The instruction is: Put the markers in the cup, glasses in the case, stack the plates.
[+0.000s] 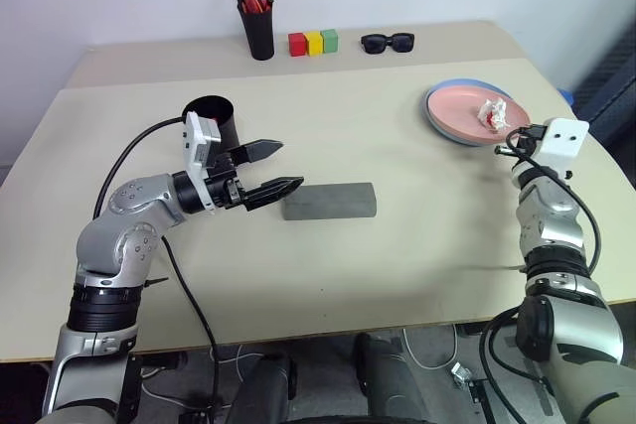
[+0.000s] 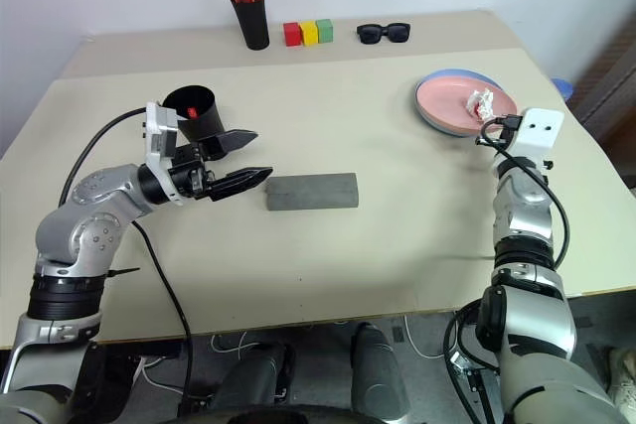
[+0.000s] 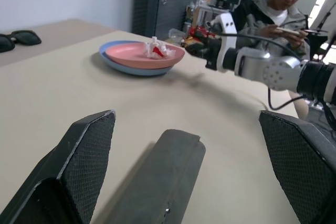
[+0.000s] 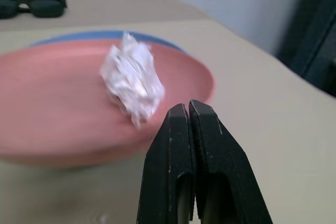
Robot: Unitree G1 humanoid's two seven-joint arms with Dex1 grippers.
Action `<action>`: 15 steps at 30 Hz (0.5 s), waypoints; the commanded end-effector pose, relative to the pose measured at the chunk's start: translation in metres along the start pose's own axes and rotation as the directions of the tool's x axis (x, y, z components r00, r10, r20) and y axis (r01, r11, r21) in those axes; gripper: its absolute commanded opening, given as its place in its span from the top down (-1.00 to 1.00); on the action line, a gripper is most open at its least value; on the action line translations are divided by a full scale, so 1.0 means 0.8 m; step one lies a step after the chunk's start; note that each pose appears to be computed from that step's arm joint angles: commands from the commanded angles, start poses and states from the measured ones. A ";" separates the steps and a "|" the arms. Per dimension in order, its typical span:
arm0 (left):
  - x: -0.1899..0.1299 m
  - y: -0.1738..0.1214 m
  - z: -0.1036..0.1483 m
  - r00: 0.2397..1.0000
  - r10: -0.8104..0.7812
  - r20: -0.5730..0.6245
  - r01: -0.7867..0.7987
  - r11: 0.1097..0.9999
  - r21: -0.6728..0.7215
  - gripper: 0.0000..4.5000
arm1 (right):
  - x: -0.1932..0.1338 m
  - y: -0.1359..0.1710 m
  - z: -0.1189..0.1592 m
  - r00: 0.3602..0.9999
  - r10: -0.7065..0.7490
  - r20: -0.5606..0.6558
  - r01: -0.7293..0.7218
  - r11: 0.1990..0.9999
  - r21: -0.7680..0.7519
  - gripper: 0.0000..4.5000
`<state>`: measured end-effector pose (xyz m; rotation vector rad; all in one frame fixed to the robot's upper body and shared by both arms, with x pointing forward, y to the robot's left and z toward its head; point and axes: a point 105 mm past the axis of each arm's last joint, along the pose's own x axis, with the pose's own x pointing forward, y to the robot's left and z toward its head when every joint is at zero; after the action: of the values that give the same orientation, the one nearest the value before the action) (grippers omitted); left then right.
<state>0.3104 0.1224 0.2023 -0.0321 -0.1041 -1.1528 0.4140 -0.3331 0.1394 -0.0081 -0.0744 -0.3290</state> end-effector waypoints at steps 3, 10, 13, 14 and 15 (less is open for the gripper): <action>0.001 -0.004 0.022 0.999 -0.016 0.030 0.015 0.998 0.053 -1.00 | 0.013 0.034 0.021 0.998 0.034 0.057 -0.036 0.999 0.038 0.99; -0.003 -0.002 0.021 1.000 -0.008 0.023 0.007 0.998 0.055 -1.00 | 0.023 0.055 0.032 0.996 0.073 0.059 -0.076 0.996 0.054 0.99; -0.003 -0.003 0.022 1.000 -0.004 0.022 0.003 0.998 0.057 -1.00 | 0.023 0.054 0.035 0.994 0.084 0.065 -0.086 0.996 0.037 0.99; -0.004 -0.003 0.022 1.000 0.001 0.026 -0.002 0.998 0.055 -1.00 | 0.023 0.058 0.039 0.991 0.106 0.079 -0.109 0.993 0.034 0.99; -0.005 -0.002 0.022 1.000 0.005 0.027 -0.006 0.999 0.053 -1.00 | 0.022 0.066 0.044 0.984 0.149 0.101 -0.155 0.986 0.061 0.99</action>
<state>0.3107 0.1239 0.2053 -0.0235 -0.1023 -1.1464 0.4432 -0.2899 0.1498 0.0366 -0.0897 -0.2115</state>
